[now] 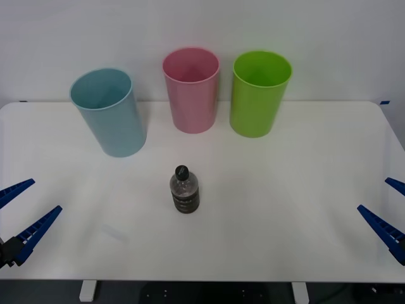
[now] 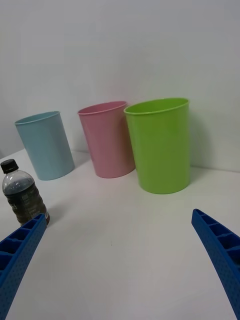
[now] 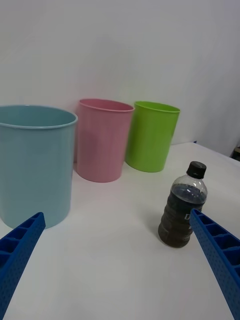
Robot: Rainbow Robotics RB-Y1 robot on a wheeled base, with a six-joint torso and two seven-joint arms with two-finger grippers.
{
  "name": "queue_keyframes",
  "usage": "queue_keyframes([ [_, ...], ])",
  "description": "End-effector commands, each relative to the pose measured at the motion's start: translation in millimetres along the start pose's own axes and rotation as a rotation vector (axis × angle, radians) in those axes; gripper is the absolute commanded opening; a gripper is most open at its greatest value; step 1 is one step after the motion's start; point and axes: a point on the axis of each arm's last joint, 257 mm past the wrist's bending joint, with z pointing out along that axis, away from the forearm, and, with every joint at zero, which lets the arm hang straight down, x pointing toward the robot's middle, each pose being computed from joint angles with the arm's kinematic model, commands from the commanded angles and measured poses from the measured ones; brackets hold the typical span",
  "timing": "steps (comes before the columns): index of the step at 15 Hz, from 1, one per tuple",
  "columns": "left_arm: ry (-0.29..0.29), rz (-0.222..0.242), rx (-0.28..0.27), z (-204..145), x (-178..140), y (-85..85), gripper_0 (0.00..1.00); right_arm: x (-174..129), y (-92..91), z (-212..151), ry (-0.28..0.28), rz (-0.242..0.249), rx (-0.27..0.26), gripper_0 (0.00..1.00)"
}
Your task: Grasp the object on the table and drop it into the matching bin: aluminum can to the light blue bin, PET bottle to the pink bin.
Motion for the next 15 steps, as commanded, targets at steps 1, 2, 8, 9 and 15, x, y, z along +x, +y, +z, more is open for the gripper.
queue_keyframes([
  [1,0.000,0.000,0.000,0.0,0.0,0.0,1.00,-0.8,-0.8,0.5,-0.013,0.007,0.010,1.00],
  [2,0.000,0.000,0.000,0.0,0.0,0.0,1.00,-6.9,-2.2,3.6,-0.022,-0.004,0.008,1.00],
  [8,0.000,0.000,0.000,0.0,0.0,0.0,1.00,5.1,16.7,28.3,-0.010,0.007,-0.043,1.00],
  [9,0.000,0.000,0.000,0.0,0.0,0.0,1.00,7.1,21.6,34.2,-0.008,0.008,-0.060,1.00],
  [15,0.000,0.000,0.000,0.0,0.0,0.0,1.00,27.2,45.2,70.8,0.019,-0.030,-0.152,1.00],
])
